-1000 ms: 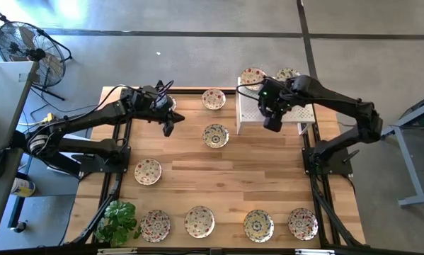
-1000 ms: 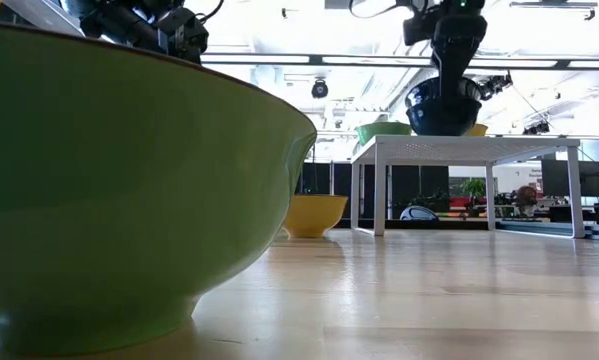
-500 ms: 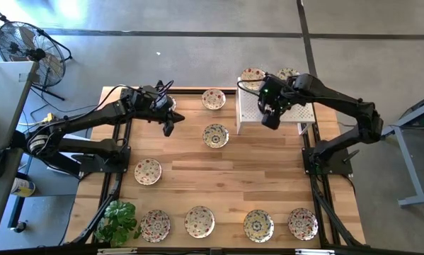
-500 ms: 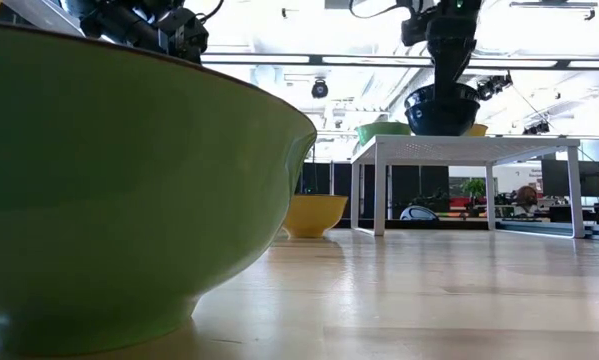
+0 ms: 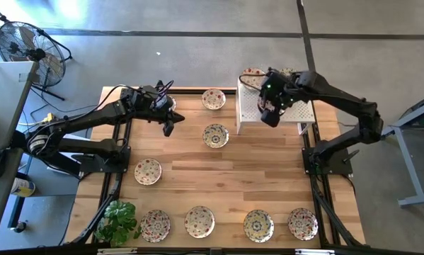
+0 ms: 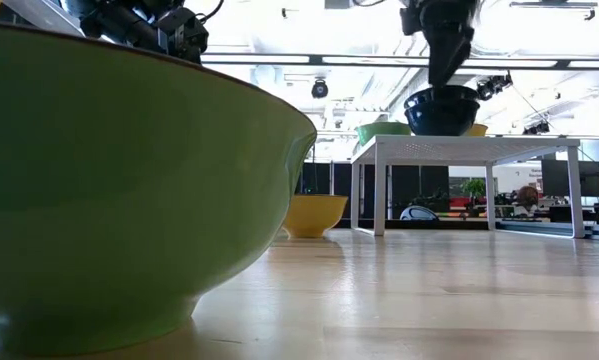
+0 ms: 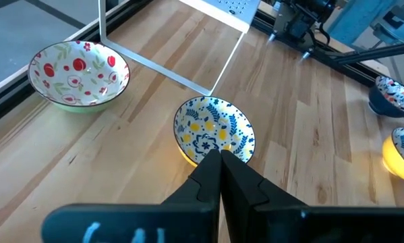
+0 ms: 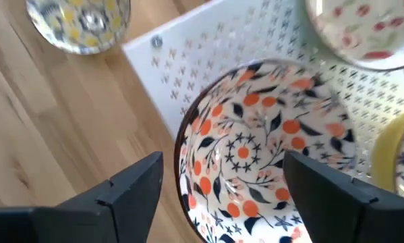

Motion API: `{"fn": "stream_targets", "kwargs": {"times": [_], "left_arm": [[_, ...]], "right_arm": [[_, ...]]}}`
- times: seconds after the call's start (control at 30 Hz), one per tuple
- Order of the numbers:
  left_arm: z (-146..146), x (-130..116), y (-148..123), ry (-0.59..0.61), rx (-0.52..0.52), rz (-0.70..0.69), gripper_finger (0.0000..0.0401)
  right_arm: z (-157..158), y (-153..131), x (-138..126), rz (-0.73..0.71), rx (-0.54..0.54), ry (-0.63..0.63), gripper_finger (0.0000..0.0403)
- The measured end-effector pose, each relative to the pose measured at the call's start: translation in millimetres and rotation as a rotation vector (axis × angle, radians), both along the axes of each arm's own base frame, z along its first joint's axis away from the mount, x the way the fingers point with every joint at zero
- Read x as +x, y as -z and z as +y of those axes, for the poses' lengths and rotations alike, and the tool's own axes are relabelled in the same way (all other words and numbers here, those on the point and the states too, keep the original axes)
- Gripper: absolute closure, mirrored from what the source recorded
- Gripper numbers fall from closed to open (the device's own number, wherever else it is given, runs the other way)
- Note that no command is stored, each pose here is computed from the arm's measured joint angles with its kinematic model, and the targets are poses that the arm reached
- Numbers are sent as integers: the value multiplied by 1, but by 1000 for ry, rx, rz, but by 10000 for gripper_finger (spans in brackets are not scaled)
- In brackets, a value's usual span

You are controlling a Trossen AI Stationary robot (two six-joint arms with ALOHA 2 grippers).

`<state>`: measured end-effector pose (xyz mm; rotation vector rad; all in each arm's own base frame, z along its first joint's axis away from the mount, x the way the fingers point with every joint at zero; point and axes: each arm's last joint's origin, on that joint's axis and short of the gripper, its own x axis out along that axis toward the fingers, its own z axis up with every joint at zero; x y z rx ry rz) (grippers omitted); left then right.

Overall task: Pick & Place Mini bowls
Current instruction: Stack the black patterned bowl on top of the black patterned bowl on the shelf

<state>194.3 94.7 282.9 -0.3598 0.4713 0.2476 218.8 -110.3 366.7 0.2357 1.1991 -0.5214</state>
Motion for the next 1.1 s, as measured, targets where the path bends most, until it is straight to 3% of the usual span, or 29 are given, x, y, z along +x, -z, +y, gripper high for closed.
{"fn": "stream_targets", "kwargs": {"times": [0.13,0.23,0.43,0.57,0.8,1.1], "left_arm": [[0,0,0,0,0,0,400],[0,0,0,0,0,0,400],[0,0,0,0,1,0,400],[0,0,0,0,2,0,400],[0,0,0,0,1,0,400],[0,0,1,0,-5,10,400]], "right_arm": [[6,-16,2,-101,45,19,116],[12,-13,6,-119,96,17,147],[12,6,8,-78,149,84,290],[9,9,7,-63,118,113,387],[3,8,7,-85,105,125,368],[17,5,19,-176,145,98,397]]}}
